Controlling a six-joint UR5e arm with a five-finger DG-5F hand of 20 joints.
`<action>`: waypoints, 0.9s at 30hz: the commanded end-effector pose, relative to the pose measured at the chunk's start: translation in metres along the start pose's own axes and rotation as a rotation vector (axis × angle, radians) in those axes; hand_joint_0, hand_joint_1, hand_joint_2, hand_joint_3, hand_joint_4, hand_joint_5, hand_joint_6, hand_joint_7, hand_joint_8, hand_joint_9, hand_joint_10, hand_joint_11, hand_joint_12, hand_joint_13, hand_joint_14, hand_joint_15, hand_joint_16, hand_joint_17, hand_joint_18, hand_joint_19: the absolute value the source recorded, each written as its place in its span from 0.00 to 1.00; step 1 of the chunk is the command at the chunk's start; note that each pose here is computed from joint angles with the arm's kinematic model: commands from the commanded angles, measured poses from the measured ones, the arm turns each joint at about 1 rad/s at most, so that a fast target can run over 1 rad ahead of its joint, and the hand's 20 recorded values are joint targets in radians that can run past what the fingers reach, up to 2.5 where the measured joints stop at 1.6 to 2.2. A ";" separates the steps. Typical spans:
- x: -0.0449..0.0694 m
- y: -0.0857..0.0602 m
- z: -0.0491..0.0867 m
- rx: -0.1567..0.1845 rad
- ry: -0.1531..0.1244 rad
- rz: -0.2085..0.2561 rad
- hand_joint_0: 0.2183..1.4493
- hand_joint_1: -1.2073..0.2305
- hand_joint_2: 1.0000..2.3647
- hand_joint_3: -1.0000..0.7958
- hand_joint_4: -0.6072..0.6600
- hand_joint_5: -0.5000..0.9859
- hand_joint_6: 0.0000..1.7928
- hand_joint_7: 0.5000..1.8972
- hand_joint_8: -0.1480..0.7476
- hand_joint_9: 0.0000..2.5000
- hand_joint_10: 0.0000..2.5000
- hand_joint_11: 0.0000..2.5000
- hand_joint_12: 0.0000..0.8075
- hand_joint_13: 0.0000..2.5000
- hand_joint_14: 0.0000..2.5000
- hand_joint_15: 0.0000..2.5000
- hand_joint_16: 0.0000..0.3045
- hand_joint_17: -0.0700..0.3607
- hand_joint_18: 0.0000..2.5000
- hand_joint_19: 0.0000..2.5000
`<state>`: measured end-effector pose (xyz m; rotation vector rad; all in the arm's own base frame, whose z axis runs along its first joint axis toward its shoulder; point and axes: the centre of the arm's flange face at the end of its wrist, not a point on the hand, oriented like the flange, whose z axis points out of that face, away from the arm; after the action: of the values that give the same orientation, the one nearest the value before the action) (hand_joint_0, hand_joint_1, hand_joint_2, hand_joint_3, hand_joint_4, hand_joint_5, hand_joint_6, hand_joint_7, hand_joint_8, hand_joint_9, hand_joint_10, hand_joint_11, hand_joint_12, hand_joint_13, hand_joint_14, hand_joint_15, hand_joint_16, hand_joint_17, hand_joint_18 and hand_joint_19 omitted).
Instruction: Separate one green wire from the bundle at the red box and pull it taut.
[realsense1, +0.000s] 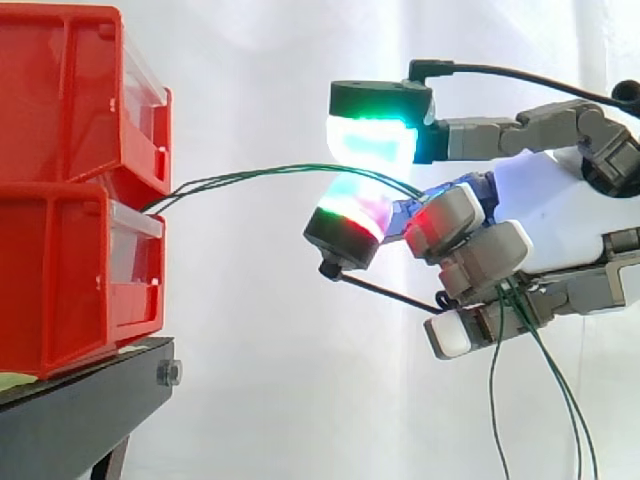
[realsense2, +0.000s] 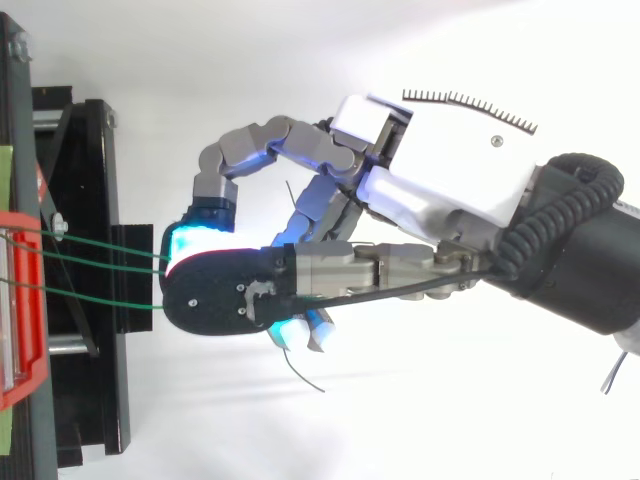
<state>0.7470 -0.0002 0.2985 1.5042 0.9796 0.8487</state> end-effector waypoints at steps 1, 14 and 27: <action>0.000 0.000 0.000 0.002 0.000 0.000 0.32 0.30 0.01 0.45 0.49 0.22 0.50 0.42 0.45 0.54 0.01 0.43 0.44 0.59 0.01 0.46 0.18 0.45 0.39 0.26; 0.002 0.000 -0.001 0.003 0.004 -0.002 0.31 0.32 0.00 0.28 0.50 0.22 0.49 0.42 0.43 0.54 0.01 0.44 0.42 0.59 0.01 0.46 0.17 0.43 0.38 0.27; 0.002 0.000 -0.001 0.002 0.004 0.001 0.33 0.30 0.01 0.41 0.46 0.22 0.50 0.46 0.44 0.55 0.01 0.44 0.42 0.59 0.01 0.46 0.17 0.43 0.38 0.27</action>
<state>0.7467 0.0029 0.2985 1.5044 0.9848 0.8521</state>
